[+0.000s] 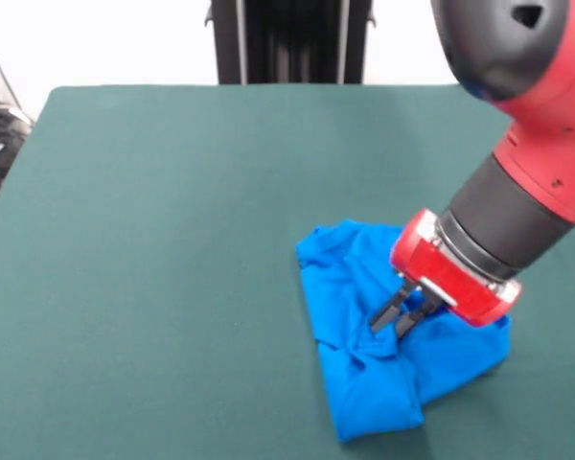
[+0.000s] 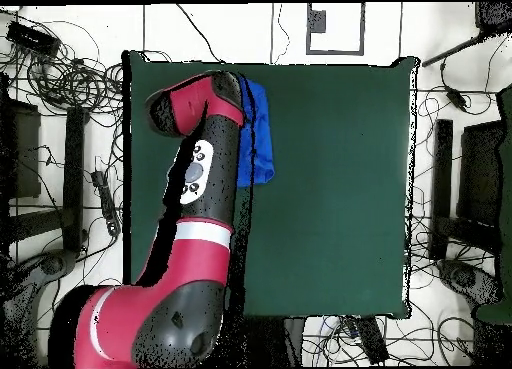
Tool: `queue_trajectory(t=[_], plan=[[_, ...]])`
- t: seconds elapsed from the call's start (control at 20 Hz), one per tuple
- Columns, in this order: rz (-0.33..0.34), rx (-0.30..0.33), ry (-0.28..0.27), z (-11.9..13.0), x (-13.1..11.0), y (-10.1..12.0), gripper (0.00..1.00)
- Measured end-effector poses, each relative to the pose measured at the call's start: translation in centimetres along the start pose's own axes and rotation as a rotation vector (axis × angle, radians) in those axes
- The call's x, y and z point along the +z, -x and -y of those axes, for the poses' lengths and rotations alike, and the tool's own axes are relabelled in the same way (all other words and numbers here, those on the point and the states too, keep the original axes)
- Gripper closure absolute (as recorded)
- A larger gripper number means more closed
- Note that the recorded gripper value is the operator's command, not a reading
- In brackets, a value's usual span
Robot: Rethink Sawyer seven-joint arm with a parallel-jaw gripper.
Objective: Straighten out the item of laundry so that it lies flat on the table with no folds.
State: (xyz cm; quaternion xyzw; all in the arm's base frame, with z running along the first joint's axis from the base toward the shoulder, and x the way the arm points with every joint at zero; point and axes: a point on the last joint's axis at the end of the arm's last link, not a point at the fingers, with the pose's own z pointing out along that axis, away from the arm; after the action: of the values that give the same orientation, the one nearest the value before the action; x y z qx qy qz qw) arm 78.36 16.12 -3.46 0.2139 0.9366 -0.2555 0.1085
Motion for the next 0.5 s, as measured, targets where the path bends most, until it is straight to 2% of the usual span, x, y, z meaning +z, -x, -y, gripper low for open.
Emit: queue_trajectory(t=[0.25,0.3,0.5], plan=[[-0.007,0.057,-0.004,-1.8,0.2,-0.7,1.00],[-0.011,0.075,0.004,-2.2,0.1,-0.7,0.00],[-0.020,0.095,0.014,-2.4,-0.2,-0.7,0.00]])
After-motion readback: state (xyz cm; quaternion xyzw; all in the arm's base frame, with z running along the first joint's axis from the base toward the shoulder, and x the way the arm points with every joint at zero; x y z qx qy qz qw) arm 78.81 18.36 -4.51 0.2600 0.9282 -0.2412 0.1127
